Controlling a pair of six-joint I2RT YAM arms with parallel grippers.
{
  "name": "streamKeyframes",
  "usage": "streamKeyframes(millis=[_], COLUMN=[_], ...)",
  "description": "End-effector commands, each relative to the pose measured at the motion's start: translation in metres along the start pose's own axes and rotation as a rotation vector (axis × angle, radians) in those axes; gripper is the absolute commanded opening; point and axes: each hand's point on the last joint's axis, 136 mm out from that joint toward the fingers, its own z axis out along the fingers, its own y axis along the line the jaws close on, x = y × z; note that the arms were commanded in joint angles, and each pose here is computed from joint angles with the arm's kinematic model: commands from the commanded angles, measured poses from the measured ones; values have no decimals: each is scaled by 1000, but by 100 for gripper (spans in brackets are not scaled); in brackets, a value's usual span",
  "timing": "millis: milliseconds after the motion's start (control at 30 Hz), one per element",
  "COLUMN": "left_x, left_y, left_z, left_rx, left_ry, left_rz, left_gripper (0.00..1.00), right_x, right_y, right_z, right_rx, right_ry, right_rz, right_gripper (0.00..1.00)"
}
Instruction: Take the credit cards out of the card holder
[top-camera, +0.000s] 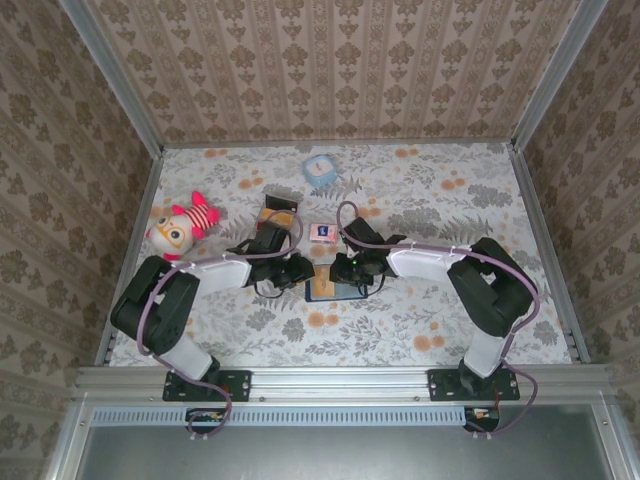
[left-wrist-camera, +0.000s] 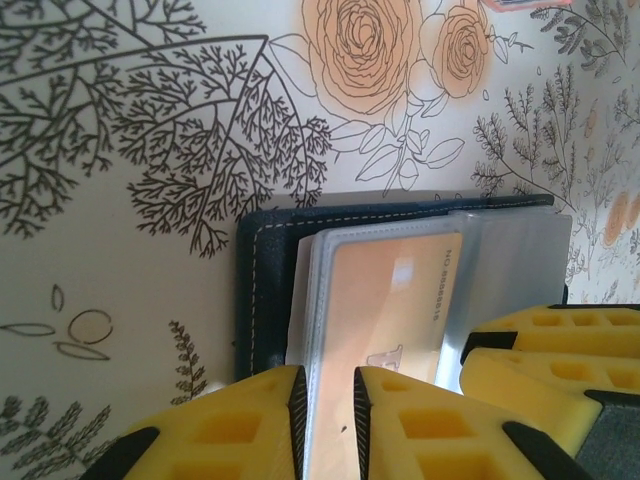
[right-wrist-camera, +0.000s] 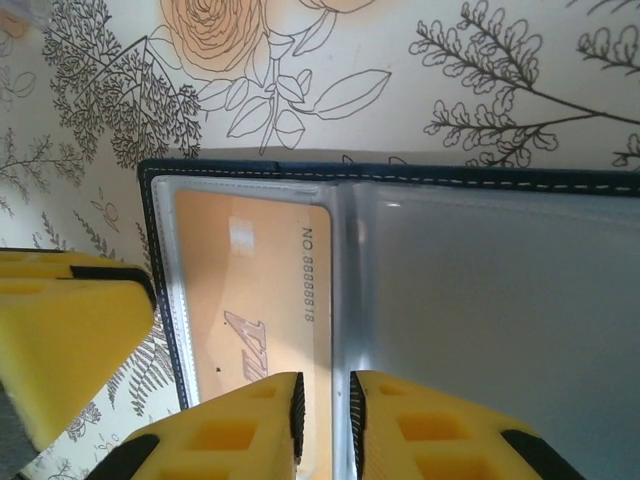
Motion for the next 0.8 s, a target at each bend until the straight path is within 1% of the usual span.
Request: streamKeyframes(millis=[0,67,400,767], left_x=[-9,-8,1,5], left_y=[-10,-7,15,24], left_z=[2,4,12,14], left_rx=[39,29,-29,-49], left_ry=[-7,-5,20,23], left_rz=[6,-5,-70,-89], left_gripper=[21,21,17,15], right_x=[-5,-5,-1,2], right_y=[7,7,-1,-1], right_z=[4,7,12,17], right_rx=[-44,-52,-42,-53], right_ry=[7,13,30,49], right_rz=[19,21,35,41], right_gripper=[21,19,19,19])
